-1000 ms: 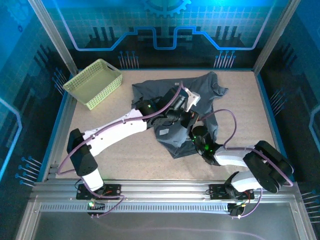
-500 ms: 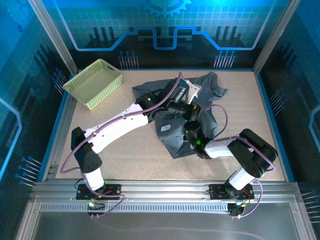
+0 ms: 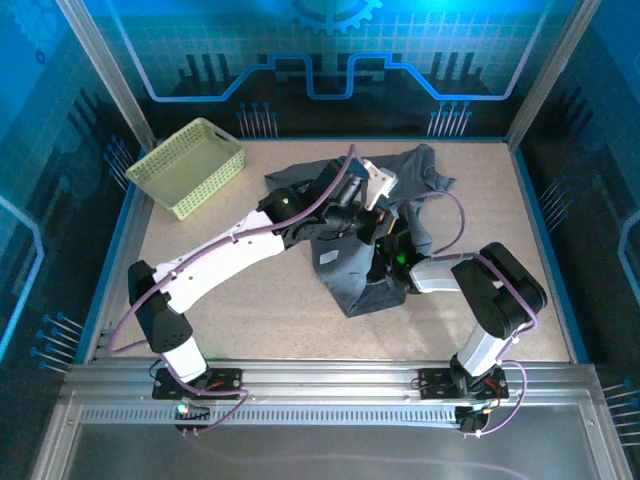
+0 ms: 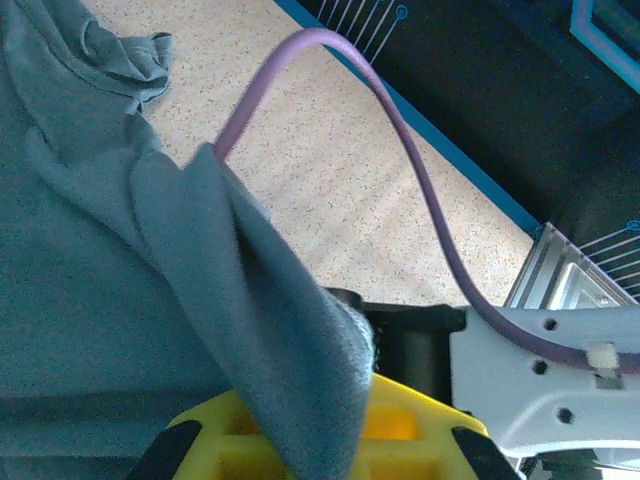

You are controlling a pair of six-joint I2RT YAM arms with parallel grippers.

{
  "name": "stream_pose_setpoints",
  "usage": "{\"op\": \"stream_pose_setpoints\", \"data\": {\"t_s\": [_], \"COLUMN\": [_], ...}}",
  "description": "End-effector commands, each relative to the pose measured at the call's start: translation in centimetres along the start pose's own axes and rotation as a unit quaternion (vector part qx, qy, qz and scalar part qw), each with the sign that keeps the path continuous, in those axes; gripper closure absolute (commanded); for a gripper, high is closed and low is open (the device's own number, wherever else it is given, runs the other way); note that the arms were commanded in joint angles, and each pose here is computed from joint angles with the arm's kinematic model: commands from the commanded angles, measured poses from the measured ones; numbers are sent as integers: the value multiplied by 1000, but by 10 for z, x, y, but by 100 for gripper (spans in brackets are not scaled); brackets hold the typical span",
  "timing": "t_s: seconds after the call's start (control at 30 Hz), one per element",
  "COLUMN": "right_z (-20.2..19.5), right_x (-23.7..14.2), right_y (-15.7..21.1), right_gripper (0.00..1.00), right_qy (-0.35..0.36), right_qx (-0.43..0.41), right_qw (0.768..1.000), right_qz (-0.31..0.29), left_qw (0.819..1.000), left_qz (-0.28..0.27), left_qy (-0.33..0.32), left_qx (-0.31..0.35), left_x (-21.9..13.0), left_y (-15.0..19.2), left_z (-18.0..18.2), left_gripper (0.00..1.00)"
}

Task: Fold the inside-out t-shirt

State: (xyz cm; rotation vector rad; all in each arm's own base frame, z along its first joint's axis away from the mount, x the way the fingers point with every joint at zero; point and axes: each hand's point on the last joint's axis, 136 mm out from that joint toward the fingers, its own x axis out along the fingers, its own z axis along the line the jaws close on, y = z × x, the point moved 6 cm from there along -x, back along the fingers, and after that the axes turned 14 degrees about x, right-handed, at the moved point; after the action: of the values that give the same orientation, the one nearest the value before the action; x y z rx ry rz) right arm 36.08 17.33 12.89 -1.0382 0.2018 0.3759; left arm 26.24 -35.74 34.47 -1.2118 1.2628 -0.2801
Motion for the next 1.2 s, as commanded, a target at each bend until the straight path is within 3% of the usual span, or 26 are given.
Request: {"op": "stream_pose_setpoints", "data": {"t_s": [0.0,0.17,0.43,0.77,1.03,1.17], "right_z": [2,14,31,46,52,48], "right_x": [16,29,26,-5,21,45], "right_y": [-5,-7,0,22,25,19], "right_gripper": [32,31,30,27,24,23], "right_qy": [-9,4,44,54,63,58], "right_qx": [42,42,17,-11,9,38], "right_qw": [999,999,998,994,997,998], "right_qz": [14,12,-45,-91,-48,-10], "left_qw": [999,999,998,997,999,996], "left_qz": [-27,-37,-55,-54,-44,-75], "left_qy": [14,27,1,-32,14,34], "left_qx": [17,6,-24,-51,-27,-18], "left_x": [-17,-17,-7,-3,-1,-14], "left_y": [-10,-15,-36,-50,-46,-46], "left_z": [-8,-11,-4,24,-2,-25], "left_gripper": [96,96,98,98,98,99]}}
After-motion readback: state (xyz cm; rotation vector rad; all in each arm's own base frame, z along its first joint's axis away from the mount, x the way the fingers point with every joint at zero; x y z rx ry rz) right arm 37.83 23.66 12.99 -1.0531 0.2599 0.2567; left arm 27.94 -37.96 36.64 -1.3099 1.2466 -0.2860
